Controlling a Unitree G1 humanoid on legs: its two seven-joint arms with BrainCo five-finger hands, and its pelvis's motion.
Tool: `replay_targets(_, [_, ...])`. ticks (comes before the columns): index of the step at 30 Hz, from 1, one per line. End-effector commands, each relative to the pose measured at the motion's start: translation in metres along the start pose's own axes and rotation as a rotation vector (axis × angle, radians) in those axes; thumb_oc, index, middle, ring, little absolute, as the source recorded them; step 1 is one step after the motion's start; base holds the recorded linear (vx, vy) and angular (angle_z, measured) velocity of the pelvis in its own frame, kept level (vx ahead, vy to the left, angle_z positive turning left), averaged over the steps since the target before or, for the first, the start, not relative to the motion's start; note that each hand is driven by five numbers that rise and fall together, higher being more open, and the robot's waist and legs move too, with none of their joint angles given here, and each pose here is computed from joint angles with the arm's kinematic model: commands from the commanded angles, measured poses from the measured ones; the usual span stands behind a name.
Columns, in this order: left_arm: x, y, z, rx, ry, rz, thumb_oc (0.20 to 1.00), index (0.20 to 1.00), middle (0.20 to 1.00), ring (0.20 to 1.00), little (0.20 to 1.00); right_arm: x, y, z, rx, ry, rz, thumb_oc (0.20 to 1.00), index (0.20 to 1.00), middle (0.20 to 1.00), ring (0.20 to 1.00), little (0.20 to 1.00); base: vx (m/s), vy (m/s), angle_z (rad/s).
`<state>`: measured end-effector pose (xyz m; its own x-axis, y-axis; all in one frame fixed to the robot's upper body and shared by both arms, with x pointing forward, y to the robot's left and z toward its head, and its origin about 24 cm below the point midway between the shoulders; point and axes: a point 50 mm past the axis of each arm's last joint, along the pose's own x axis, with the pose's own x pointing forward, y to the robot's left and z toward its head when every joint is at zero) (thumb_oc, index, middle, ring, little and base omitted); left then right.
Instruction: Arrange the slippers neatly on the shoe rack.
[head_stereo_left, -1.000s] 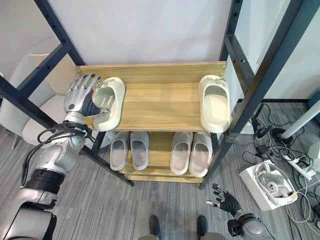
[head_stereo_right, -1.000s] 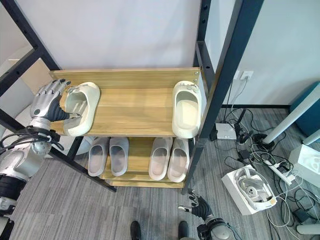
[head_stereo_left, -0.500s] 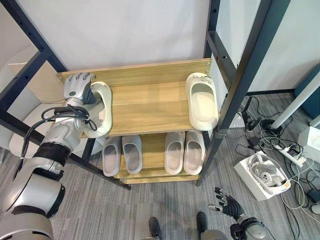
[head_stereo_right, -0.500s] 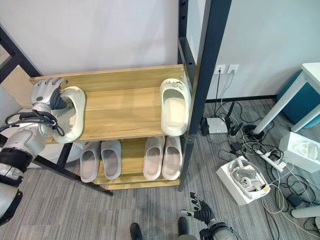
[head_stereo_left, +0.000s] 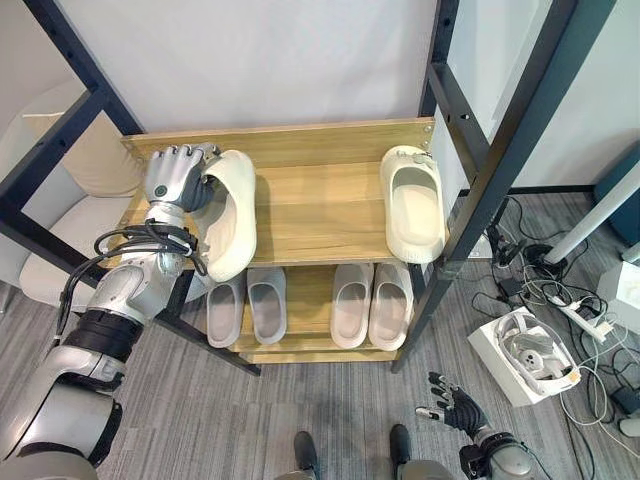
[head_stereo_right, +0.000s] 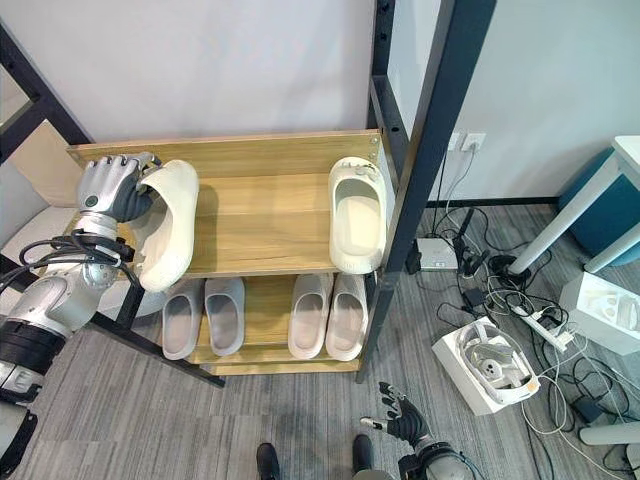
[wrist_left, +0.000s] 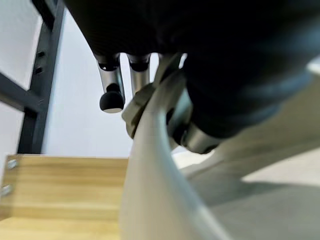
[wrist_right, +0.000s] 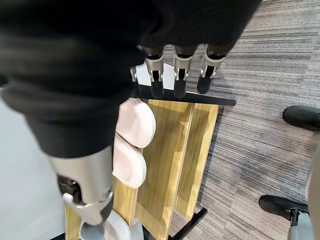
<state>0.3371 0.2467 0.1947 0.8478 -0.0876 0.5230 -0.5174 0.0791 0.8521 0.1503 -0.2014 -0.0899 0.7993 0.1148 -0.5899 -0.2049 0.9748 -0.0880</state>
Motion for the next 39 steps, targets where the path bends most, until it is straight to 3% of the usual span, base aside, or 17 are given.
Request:
replay_targets(1, [0.034,0.045,-0.002,0.038,-0.023,0.220,0.200,0.200,0.200,0.200,0.200,0.006,0.012,0.025,0.025,-0.133,0.035,1.000,1.000,1.000,1.000,1.000,0.00,0.000,0.00])
replay_targets(12, [0.068,0.025,0.051,0.060,-0.147,0.094,0.200,0.200,0.200,0.200,0.200,0.001,0.001,0.025,0.014,-0.132,0.006,1.000,1.000,1.000,1.000,1.000,0.00,-0.018,-0.03])
replay_targets(34, [0.097,-0.007,0.065,0.100,0.002,-0.064,0.200,0.200,0.200,0.200,0.200,-0.004,-0.003,0.021,0.004,-0.119,-0.019,1.000,1.000,1.000,1.000,1.000,0.01,-0.007,-0.06])
replay_targets(35, [0.099,-0.008,0.065,0.109,0.011,-0.070,0.429,0.429,0.429,0.429,0.429,-0.003,-0.002,0.021,0.002,-0.121,-0.015,1.000,1.000,1.000,1.000,1.000,0.00,0.000,0.00])
replay_targets(36, [0.100,-0.007,0.068,0.109,0.003,-0.068,1.000,1.000,1.000,1.000,1.000,-0.003,-0.002,0.022,0.001,-0.122,-0.014,1.000,1.000,1.000,1.000,1.000,0.00,0.000,0.00])
replay_targets(39, [0.101,-0.005,0.067,0.119,0.001,-0.062,1.000,1.000,1.000,1.000,1.000,-0.003,-0.002,0.022,0.001,-0.122,-0.015,1.000,1.000,1.000,1.000,1.000,0.00,0.000,0.00])
